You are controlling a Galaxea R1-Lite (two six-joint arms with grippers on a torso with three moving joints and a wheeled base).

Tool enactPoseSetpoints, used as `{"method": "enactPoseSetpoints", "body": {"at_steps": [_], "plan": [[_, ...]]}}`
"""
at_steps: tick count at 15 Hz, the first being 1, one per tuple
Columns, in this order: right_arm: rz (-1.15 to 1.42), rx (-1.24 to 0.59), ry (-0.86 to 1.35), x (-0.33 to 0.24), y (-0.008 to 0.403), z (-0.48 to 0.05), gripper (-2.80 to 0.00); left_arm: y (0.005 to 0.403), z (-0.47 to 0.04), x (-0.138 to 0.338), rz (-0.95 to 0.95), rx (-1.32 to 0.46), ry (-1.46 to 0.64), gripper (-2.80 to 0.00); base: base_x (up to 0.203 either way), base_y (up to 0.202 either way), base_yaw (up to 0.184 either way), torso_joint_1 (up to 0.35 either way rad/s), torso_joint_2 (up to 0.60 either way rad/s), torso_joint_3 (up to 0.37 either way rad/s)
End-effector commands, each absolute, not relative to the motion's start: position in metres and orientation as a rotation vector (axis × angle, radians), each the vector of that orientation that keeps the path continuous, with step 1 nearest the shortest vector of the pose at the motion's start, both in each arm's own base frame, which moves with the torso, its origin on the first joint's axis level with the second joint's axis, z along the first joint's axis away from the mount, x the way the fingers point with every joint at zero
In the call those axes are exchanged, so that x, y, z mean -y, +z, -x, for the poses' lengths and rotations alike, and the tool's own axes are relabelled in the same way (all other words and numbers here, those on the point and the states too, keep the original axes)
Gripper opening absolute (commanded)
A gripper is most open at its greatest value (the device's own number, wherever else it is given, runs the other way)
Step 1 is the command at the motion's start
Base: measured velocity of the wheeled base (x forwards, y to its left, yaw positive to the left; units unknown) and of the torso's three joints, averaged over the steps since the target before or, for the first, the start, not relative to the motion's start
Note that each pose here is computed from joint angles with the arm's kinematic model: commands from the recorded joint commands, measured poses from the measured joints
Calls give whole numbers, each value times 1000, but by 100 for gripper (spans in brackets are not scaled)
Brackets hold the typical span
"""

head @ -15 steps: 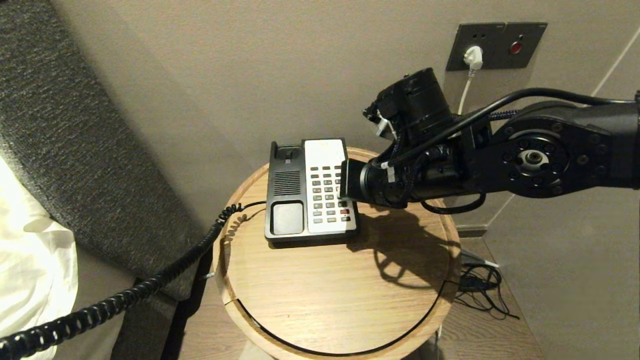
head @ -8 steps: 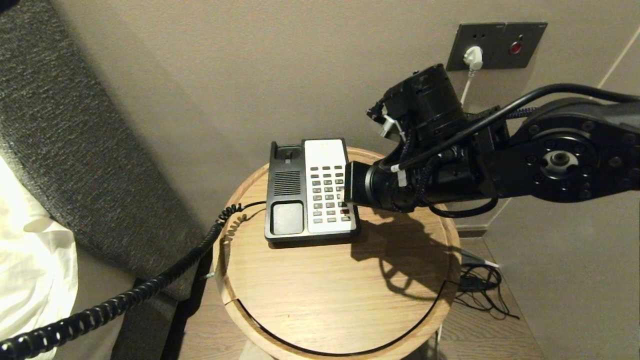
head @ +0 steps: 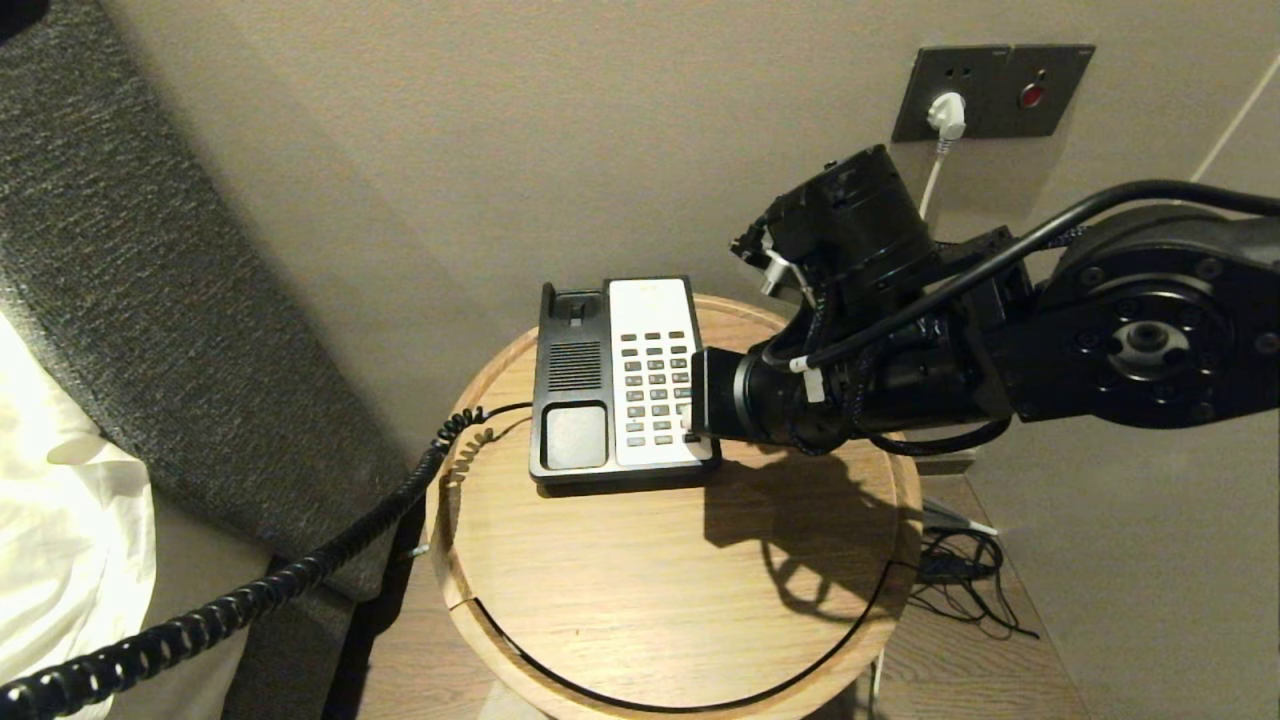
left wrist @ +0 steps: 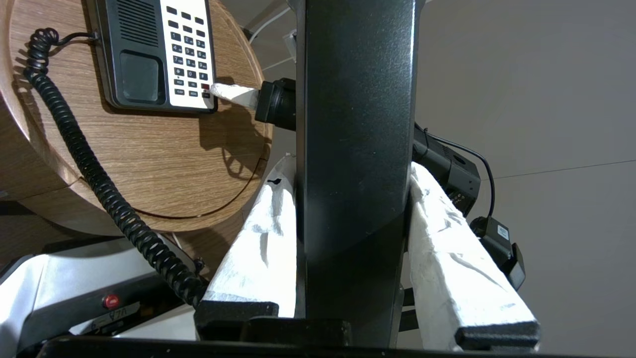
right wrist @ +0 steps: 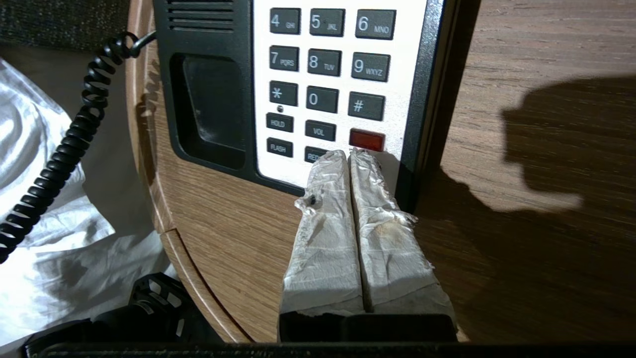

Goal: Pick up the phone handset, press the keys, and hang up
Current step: Dial the number

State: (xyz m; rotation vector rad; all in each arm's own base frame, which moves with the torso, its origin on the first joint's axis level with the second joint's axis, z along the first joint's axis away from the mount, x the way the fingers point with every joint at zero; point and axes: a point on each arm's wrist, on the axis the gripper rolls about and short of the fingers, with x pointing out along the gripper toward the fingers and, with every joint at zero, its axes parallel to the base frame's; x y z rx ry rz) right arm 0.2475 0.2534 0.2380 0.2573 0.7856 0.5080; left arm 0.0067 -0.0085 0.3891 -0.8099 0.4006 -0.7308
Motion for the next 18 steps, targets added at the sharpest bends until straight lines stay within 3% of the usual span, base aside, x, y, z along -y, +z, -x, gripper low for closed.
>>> {"method": "enactPoseSetpoints", "body": {"at_steps": [1, 18], "plan": [[-254, -798, 502, -255, 233, -250, -280, 388, -7, 8, 813, -406, -729, -280, 0, 0, 0, 0, 0, 0], [-241, -815, 492, -258, 226, -254, -280, 387, -7, 9, 811, -411, -725, -280, 0, 0, 0, 0, 0, 0]]}}
